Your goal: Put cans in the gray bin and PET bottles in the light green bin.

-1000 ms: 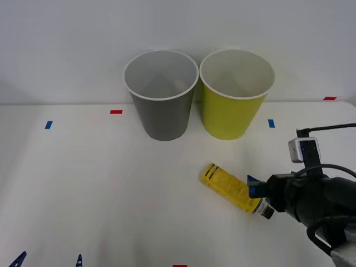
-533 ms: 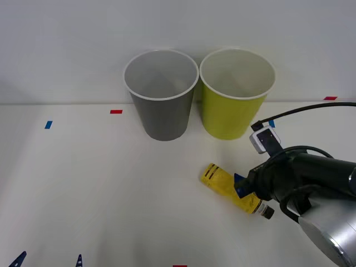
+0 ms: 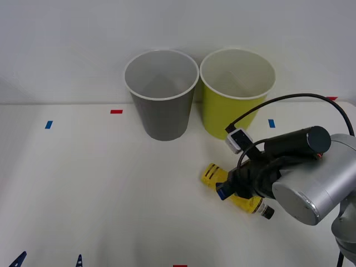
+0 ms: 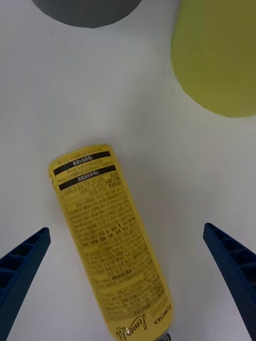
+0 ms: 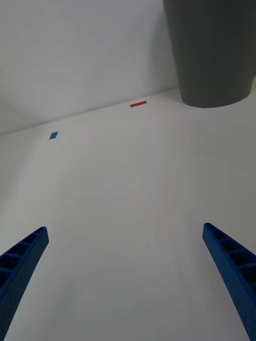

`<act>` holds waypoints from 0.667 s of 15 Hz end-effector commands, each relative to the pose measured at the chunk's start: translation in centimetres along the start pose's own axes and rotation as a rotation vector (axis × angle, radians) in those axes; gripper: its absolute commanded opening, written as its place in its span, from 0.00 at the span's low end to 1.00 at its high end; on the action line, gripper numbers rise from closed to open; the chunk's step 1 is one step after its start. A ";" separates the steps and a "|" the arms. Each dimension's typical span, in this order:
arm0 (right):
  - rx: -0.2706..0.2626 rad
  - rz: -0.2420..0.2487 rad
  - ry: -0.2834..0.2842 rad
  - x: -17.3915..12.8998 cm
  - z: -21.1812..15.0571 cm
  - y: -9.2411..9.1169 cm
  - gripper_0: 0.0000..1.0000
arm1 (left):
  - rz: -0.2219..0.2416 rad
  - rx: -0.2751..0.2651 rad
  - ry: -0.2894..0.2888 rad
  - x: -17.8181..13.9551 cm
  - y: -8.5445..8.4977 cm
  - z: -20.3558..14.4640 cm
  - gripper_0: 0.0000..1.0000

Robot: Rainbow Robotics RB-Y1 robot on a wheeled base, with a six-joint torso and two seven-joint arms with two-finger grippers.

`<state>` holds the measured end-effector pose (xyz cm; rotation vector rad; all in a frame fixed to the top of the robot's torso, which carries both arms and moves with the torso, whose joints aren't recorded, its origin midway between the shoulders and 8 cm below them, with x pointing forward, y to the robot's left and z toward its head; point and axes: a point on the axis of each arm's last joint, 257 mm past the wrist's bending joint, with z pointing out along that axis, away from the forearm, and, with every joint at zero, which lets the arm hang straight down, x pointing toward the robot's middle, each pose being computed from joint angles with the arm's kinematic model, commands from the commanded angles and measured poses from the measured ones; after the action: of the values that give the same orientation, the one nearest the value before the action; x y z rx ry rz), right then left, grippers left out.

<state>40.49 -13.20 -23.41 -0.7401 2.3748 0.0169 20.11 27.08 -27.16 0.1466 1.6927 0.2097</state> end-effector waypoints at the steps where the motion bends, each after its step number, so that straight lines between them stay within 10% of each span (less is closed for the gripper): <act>1: -0.020 -0.028 0.022 -0.2 0.9 0.4 1.00 | 0.000 0.000 0.000 0.0 0.0 0.0 1.00; 10: -0.081 -0.041 0.116 -1.0 2.2 2.4 1.00 | 0.000 0.000 0.000 0.0 0.0 0.0 0.99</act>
<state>41.04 -10.51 -24.94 -0.8477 2.4771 0.0455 20.11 27.08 -27.16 0.1466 1.6926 0.2097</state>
